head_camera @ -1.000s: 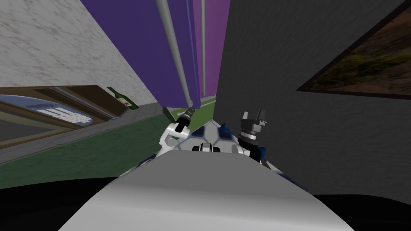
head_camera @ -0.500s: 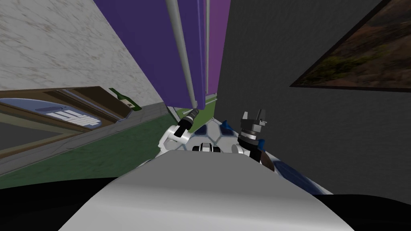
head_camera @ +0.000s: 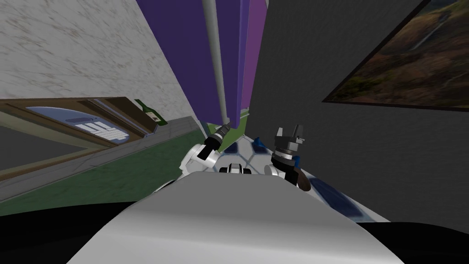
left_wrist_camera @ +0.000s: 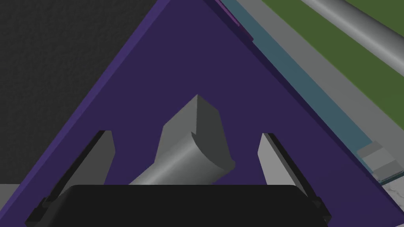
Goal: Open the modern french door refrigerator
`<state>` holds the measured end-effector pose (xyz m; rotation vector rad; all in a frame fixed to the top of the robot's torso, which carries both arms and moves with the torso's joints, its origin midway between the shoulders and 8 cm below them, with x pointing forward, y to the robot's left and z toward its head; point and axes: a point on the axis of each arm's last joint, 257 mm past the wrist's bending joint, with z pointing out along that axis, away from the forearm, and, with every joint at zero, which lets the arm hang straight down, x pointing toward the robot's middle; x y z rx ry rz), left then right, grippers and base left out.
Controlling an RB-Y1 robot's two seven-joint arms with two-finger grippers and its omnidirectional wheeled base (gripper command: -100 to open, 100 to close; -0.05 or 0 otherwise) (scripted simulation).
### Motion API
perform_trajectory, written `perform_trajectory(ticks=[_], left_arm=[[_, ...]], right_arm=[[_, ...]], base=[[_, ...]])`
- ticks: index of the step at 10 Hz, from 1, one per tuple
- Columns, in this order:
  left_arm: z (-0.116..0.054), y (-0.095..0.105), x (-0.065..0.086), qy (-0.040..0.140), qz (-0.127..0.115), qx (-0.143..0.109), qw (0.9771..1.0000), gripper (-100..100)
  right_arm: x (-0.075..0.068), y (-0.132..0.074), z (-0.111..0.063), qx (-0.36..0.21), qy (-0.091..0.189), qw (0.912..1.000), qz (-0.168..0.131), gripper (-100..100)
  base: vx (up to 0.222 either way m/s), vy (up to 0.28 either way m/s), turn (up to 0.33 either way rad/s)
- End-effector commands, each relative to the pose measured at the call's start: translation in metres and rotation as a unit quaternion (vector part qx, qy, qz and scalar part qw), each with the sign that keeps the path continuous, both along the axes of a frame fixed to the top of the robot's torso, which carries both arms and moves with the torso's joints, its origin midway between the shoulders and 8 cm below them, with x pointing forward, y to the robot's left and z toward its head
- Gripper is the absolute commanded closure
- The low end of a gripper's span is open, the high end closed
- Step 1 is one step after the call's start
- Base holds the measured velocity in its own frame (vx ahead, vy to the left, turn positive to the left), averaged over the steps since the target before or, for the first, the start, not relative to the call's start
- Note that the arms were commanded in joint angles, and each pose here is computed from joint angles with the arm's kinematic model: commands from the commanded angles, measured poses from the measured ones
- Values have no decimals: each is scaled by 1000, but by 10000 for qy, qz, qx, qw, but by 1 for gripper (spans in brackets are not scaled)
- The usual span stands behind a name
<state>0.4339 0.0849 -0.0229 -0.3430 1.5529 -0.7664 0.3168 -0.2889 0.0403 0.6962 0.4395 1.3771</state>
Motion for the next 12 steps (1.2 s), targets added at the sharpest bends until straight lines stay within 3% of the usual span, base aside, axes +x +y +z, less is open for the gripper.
perform_trajectory(ticks=[1,9,10,11,12], left_arm=[[8,-1,0,26,55,19,10000,-100],[46,-12,-7,33,110,82,9999,-100],[46,-12,-7,33,110,82,9999,-100],[25,-11,-4,300,101,124,9994,-100],[21,-11,-4,348,109,134,9992,0]], right_arm=[[0,0,0,1,-1,10000,0,0],[0,0,0,0,-1,10000,0,0],[0,0,0,0,-1,10000,0,0],[0,0,0,0,-1,10000,0,0],[0,0,0,0,0,10000,0,0]], base=[[16,-30,11],[6,5,-32],[-6,4,-14],[5,-3,-9],[6,-2,-1]])
